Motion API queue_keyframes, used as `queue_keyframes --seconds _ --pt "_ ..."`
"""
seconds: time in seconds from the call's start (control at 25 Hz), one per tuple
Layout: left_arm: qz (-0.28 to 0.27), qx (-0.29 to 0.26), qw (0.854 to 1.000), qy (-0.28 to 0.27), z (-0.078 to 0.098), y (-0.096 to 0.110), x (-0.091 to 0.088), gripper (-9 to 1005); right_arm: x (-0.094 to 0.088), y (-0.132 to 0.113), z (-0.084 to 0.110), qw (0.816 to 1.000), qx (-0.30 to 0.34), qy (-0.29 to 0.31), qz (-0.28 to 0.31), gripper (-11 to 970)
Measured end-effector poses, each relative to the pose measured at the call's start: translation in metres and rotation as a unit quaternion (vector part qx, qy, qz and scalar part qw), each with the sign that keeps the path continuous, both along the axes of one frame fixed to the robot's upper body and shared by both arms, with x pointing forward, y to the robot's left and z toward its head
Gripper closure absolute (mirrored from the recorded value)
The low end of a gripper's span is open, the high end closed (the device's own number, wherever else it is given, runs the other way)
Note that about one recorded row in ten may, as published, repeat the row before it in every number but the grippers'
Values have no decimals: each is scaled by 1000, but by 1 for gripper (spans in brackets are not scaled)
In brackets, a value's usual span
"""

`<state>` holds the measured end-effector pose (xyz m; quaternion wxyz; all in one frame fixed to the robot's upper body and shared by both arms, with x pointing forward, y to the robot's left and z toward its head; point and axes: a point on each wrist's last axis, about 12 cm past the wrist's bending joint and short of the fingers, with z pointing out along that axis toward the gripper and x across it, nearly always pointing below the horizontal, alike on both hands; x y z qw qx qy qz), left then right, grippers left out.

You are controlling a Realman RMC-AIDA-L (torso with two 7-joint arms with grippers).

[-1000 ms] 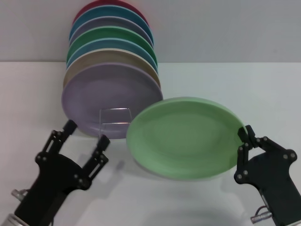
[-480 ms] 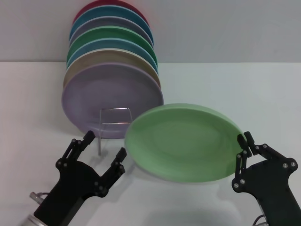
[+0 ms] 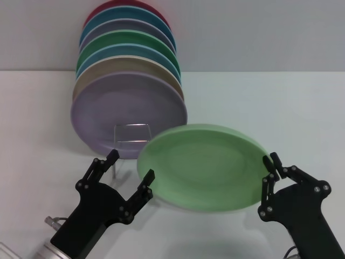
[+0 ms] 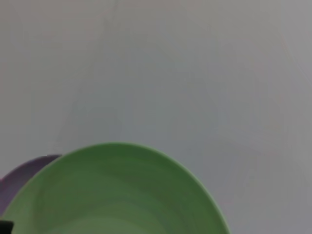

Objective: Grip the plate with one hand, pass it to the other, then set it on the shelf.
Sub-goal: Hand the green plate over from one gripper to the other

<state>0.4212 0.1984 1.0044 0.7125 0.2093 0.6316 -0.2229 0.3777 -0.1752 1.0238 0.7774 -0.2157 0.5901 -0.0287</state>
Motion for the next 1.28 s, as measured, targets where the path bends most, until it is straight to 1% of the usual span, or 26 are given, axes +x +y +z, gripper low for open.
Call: queue_keyframes --seconds 0.28,0.64,1.12,1.28 --pt "-3 8 1000 0 0 -1 6 240 0 2 -1 1000 -6 4 6 939" --pt "-3 11 1000 1 0 -1 8 242 1 4 0 1000 -5 3 10 939" --pt "-2 14 1000 4 0 -1 11 654 2 5 -1 1000 -5 6 14 939" --pt "1 13 1000 3 0 -1 12 686 3 5 -1 1000 -6 5 12 939"
